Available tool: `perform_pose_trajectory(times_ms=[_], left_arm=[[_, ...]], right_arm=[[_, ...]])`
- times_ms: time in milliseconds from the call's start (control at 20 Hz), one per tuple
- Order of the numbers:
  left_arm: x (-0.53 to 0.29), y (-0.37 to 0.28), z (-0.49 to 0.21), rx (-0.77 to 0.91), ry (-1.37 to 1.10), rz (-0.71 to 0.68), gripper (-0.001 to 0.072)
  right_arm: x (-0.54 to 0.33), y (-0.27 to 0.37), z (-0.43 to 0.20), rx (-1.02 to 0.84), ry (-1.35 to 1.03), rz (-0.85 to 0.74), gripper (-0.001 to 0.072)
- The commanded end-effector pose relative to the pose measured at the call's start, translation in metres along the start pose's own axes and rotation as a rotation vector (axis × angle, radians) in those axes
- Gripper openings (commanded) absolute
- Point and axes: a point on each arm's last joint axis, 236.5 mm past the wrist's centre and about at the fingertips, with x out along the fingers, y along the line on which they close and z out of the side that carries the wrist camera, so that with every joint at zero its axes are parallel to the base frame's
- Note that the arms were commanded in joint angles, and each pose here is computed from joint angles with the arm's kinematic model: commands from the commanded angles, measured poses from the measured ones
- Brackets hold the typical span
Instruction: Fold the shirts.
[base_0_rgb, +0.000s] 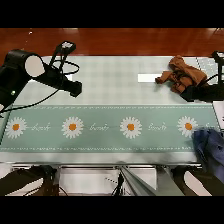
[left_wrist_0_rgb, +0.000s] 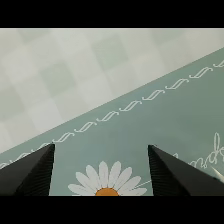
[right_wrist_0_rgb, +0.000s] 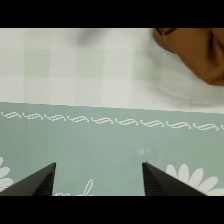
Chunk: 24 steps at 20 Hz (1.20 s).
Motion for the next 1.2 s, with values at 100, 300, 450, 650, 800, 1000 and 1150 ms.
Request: perform_pose_trajectory(times_ms=[100, 300, 450, 650, 800, 1000, 1150], left_arm=[[0.000, 0.000, 0.000, 0.001, -0.001, 0.000, 0.0710], [0.000, 0.000, 0.000, 0.001, -0.001, 0.000, 0.0710], [0.000, 0.000, 0.000, 0.001, -0.001, 0.000, 0.0710], [0.000, 0.000, 0.000, 0.001, -0.001, 0.000, 0.0709], [0.000, 0.000, 0.000, 0.001, -0.001, 0.000, 0.0710], [0.002, 0.001, 0.009, 0.000, -0.036, 0.004, 0.0710], [0.008, 0.003, 0.010, -0.001, -0.032, 0.006, 0.0710]], right_arm=[[0.000, 0.000, 0.000, -0.001, 0.000, 0.001, 0.0623], [0.000, 0.000, 0.000, -0.001, 0.000, 0.001, 0.0623], [0.000, 0.000, 0.000, -0.001, 0.000, 0.001, 0.0623], [0.000, 0.000, 0.000, -0.001, -0.001, 0.000, 0.0623], [0.000, 0.002, 0.005, 0.003, -0.019, 0.006, 0.0623], [-0.002, 0.011, 0.028, 0.035, -0.116, 0.048, 0.0621], [-0.014, -0.018, 0.078, 0.053, -0.340, -0.069, 0.0602]])
